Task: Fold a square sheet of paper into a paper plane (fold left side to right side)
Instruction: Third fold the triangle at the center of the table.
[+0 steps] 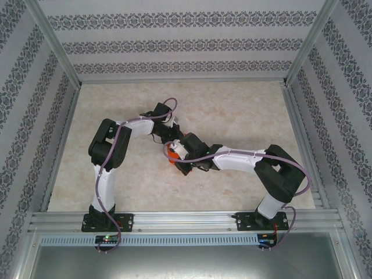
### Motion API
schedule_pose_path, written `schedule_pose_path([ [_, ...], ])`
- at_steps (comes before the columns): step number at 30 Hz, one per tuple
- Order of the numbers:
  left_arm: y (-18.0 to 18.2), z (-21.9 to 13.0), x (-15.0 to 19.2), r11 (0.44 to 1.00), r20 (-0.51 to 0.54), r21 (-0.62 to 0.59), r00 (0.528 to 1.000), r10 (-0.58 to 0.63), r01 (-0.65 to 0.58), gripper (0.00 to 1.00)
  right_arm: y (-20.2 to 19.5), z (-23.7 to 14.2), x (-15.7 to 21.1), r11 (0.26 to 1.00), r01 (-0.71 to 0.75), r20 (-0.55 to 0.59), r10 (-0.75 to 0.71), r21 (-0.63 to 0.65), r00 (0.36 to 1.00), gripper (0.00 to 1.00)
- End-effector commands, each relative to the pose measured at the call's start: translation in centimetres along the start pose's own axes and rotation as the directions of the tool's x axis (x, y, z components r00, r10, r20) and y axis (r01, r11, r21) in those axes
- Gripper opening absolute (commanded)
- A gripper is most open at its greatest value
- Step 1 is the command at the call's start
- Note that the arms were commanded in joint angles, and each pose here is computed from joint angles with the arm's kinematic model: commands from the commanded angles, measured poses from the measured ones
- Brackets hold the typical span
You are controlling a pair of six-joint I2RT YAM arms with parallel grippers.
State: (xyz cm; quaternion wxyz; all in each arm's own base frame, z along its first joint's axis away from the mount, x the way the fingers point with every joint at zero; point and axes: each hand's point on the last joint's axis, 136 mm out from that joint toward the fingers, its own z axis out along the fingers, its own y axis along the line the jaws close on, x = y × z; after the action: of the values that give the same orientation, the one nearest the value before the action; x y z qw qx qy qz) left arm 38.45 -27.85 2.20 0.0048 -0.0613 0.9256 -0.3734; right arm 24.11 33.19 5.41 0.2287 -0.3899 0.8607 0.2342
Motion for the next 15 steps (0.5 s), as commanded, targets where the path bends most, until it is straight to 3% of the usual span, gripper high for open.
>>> schedule_pose_path([
  [1, 0.4, 0.6, 0.8, 0.999, -0.035, -0.032, 0.999, 0.014, -0.015, 0.09, -0.3, -0.1, -0.6, 0.998, -0.061, 0.005, 0.061, -0.033, 0.998, 0.00],
  [15, 1.6, 1.3, 1.6, 0.998, -0.051, -0.062, 0.999, 0.003, -0.006, 0.07, -5.6, 0.0, 0.0, 0.944, -0.331, -0.025, 0.330, -0.018, 0.944, 0.00],
])
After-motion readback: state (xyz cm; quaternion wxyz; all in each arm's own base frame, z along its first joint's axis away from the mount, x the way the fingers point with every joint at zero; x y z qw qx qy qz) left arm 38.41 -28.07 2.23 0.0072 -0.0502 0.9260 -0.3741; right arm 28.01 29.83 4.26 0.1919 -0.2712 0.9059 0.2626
